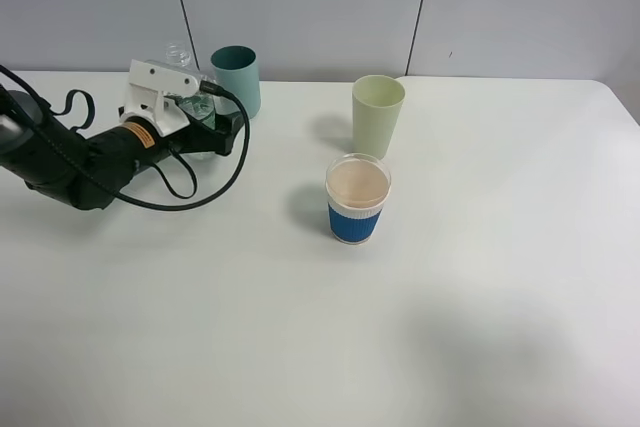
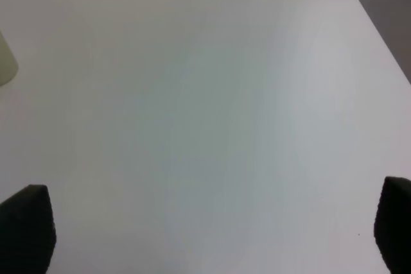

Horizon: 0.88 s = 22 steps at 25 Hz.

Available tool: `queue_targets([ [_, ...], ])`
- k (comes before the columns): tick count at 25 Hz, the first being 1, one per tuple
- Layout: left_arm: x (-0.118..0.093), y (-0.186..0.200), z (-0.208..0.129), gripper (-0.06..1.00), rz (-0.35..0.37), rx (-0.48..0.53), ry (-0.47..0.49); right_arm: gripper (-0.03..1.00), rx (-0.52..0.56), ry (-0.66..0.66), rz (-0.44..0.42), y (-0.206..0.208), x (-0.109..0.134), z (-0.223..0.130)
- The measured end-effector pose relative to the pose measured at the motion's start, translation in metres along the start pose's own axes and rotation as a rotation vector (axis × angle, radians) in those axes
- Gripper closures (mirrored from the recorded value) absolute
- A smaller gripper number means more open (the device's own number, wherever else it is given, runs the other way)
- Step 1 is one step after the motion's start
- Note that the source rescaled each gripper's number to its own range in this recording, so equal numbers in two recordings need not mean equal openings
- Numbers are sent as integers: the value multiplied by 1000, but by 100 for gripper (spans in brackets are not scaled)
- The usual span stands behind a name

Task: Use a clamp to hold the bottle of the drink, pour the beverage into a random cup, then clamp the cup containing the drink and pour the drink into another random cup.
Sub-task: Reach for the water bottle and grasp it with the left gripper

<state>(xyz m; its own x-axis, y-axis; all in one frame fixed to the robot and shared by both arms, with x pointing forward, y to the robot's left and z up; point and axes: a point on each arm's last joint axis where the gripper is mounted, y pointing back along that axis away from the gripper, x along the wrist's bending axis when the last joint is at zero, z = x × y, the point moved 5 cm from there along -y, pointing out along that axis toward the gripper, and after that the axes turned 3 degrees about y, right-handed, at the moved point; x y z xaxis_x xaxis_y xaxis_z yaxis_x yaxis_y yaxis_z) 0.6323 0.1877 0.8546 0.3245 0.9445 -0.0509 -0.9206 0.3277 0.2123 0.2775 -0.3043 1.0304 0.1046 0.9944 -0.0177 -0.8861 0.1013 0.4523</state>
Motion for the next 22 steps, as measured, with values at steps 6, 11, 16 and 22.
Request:
queue_targets([
  [6, 3, -2, -8, 25, 7, 27, 37, -3, 0, 0, 0, 0, 0, 0],
  [11, 3, -2, -8, 94, 6, 29, 37, -3, 0, 0, 0, 0, 0, 0],
  [16, 3, -2, -8, 91, 6, 29, 37, -3, 0, 0, 0, 0, 0, 0],
  [22, 3, 1, -3, 91, 12, 50, 36, -3, 0, 0, 0, 0, 0, 0],
])
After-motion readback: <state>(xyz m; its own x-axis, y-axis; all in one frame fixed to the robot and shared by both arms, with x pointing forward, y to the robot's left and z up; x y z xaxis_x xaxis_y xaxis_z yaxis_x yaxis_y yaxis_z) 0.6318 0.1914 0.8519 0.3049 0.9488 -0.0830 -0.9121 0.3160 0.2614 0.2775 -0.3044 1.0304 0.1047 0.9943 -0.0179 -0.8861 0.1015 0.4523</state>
